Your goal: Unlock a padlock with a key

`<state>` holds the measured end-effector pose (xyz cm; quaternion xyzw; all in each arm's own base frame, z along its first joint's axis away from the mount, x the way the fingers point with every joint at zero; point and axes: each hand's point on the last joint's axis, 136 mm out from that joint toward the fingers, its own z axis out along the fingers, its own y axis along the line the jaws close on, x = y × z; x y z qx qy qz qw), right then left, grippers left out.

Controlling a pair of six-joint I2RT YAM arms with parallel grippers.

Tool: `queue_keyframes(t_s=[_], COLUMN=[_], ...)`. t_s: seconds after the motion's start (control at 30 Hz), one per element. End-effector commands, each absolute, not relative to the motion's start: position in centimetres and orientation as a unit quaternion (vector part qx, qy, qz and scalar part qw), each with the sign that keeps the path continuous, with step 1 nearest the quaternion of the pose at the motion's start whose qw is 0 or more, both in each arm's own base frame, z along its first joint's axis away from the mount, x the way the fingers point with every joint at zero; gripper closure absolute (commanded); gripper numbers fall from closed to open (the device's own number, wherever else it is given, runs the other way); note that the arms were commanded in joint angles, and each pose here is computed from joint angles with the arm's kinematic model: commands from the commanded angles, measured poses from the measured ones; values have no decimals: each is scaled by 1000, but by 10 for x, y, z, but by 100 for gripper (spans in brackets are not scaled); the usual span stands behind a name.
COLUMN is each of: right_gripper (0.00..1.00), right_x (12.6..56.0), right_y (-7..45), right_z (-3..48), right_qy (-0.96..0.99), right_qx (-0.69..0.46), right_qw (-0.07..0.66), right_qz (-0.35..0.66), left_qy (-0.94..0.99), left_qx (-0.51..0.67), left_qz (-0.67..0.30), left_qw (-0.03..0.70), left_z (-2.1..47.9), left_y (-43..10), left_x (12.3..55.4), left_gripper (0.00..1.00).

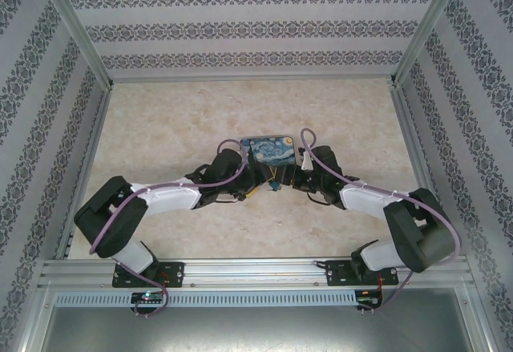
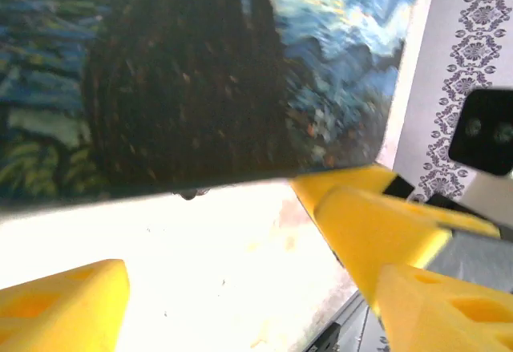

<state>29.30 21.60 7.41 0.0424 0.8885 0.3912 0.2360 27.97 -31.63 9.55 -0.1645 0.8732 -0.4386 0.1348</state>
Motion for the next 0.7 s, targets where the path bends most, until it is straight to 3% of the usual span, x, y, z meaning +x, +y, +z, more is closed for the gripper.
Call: queue_keyframes(t_s=[0.0, 0.13, 0.67], right_gripper=[41, 42, 47], right_x=[319, 319, 300], right_y=[222, 225, 212], right_z=[94, 98, 55], right_qy=[874, 871, 898], right_qx=[34, 20, -13], right_qw=[265, 259, 239], right_qz=[405, 416, 369], left_qy=[889, 896, 921], left_qx=[-151, -139, -111], left_qz=[-401, -380, -304], left_qw=[161, 182, 218], left_z=[104, 117, 143], left_y=[-303, -293, -250], left_x=[283, 291, 324], left_gripper=[10, 0, 0])
